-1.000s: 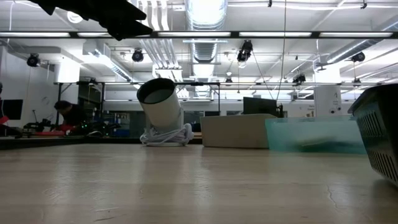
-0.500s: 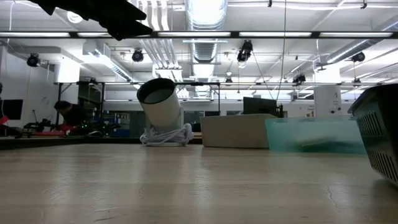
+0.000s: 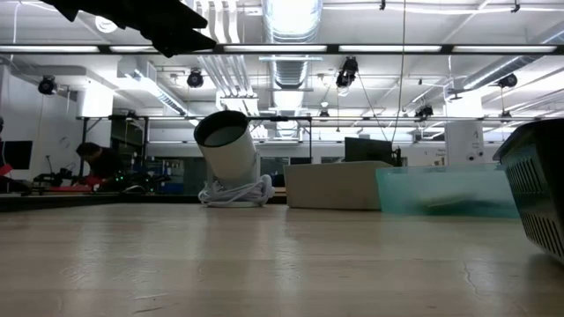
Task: Pick & Place School Supplies
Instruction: Put the green eraser into the black bin
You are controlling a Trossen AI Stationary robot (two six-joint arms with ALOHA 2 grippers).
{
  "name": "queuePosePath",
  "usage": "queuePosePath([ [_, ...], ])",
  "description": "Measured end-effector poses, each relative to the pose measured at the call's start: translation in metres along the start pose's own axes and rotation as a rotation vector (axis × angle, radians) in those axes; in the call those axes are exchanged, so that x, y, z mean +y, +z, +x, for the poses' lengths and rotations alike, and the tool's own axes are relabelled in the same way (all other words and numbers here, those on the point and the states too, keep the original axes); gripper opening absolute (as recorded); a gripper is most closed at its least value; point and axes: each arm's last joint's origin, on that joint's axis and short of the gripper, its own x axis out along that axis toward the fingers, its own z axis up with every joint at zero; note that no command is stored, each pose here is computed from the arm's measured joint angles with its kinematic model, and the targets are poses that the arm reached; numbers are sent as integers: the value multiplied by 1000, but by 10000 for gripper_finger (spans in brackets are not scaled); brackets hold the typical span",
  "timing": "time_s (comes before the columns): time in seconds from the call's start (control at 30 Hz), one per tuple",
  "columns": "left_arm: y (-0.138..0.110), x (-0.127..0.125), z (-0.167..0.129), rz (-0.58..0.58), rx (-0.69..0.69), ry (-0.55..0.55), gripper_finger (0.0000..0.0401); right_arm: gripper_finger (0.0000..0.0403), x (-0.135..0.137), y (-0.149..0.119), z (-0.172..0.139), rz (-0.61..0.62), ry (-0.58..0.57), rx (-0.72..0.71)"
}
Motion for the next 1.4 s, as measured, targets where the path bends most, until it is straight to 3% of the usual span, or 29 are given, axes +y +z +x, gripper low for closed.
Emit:
queuePosePath([
  [0.87,0,0,0,0,0,0,328,43,-16,0,23,-21,24,22],
  [1.07,0,0,0,0,0,0,328,43,-16,17,15,-65,83,-23],
  [1.4,0,0,0,0,0,0,328,43,-33,55,-6,-21,100,-141],
])
